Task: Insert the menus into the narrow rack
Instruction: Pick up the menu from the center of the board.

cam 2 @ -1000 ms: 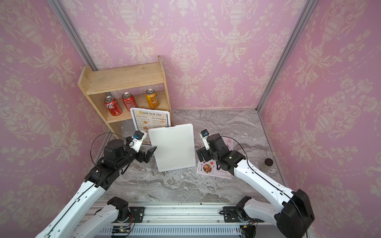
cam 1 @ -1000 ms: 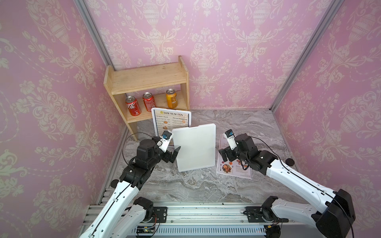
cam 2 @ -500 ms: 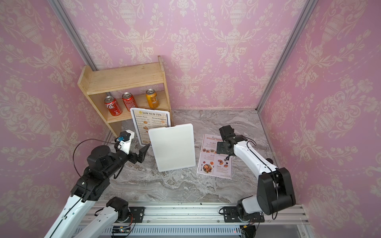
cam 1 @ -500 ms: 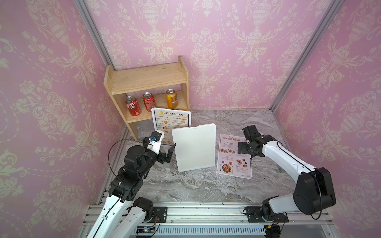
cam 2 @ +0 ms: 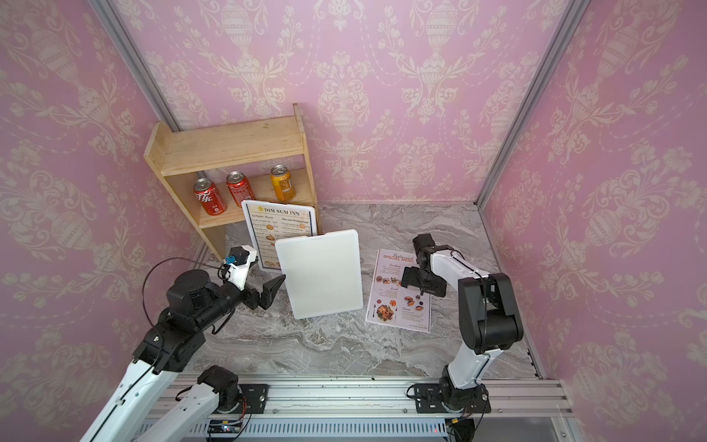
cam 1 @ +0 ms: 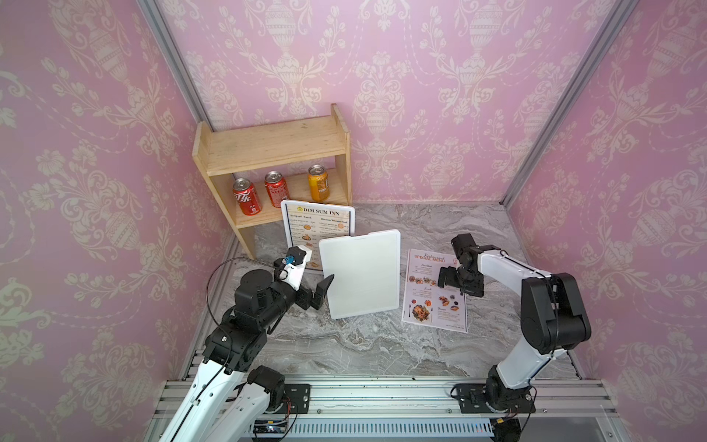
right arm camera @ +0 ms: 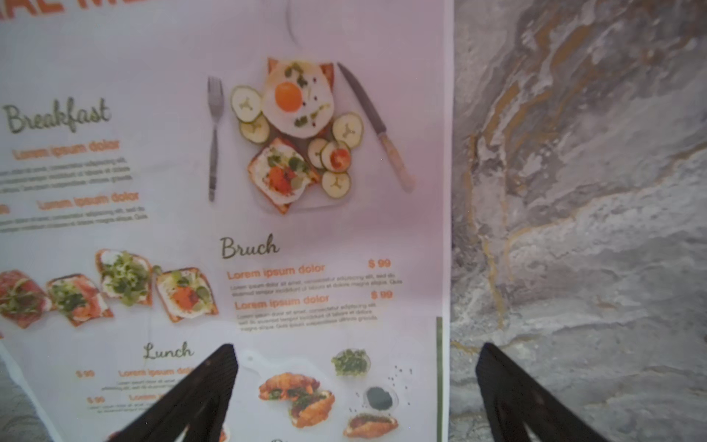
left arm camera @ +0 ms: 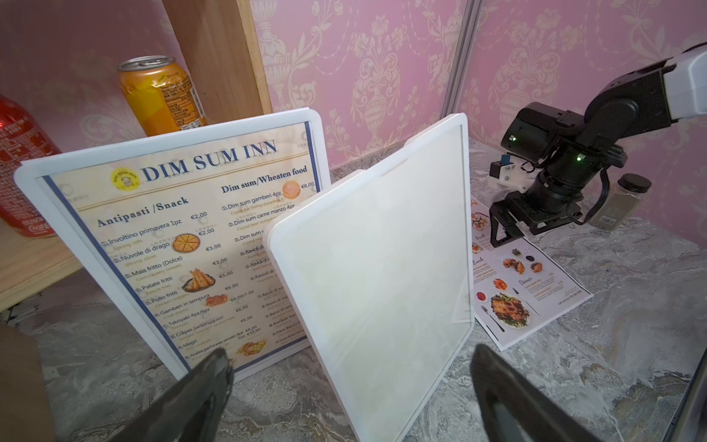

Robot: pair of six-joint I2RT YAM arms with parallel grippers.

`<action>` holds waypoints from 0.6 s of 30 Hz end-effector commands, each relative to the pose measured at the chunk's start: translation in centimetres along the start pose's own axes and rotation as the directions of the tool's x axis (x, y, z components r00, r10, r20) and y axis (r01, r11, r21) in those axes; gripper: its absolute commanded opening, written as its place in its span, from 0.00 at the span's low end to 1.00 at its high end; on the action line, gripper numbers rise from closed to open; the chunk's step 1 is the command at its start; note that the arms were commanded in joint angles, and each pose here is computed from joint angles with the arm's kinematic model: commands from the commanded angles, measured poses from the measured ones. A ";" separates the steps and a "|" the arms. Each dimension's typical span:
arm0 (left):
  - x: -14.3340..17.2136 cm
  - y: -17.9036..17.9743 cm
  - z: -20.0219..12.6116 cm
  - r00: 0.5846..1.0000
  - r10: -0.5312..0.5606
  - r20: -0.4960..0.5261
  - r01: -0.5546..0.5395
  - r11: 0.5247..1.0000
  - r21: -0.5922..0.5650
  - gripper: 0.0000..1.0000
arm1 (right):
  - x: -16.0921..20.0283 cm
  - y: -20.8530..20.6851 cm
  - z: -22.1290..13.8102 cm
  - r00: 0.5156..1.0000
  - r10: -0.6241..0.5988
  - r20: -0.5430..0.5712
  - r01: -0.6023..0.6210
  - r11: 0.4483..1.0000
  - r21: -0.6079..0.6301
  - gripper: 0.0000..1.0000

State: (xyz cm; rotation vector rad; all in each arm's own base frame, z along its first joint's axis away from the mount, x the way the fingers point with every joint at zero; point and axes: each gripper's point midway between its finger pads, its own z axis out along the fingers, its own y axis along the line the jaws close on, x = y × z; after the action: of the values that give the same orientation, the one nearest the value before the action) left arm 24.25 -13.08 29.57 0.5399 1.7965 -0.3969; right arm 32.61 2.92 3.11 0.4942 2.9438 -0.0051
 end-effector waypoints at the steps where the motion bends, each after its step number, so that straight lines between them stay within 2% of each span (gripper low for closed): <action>1: 0.2 -0.9 0.3 1.000 0.004 -0.018 -0.003 0.999 0.044 0.99 | -0.3 0.0 0.1 0.999 0.034 -0.006 -0.034 0.999 -0.029 1.00; 13: -0.3 -1.5 1.4 1.000 0.020 -0.021 -0.019 0.998 0.065 0.99 | 1.4 1.1 2.2 0.994 0.049 -0.097 -0.061 0.991 -0.120 0.95; 18: 0.0 -2.2 1.7 0.997 0.066 -0.049 -0.062 0.994 0.087 0.99 | 1.7 1.2 2.5 0.994 0.043 -0.104 -0.057 0.990 -0.129 0.83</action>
State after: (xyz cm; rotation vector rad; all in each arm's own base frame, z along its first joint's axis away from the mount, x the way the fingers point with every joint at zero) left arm 24.58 -15.40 27.85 0.6241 1.8474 -0.4371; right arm 33.14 3.58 2.28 0.5435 2.9397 0.1595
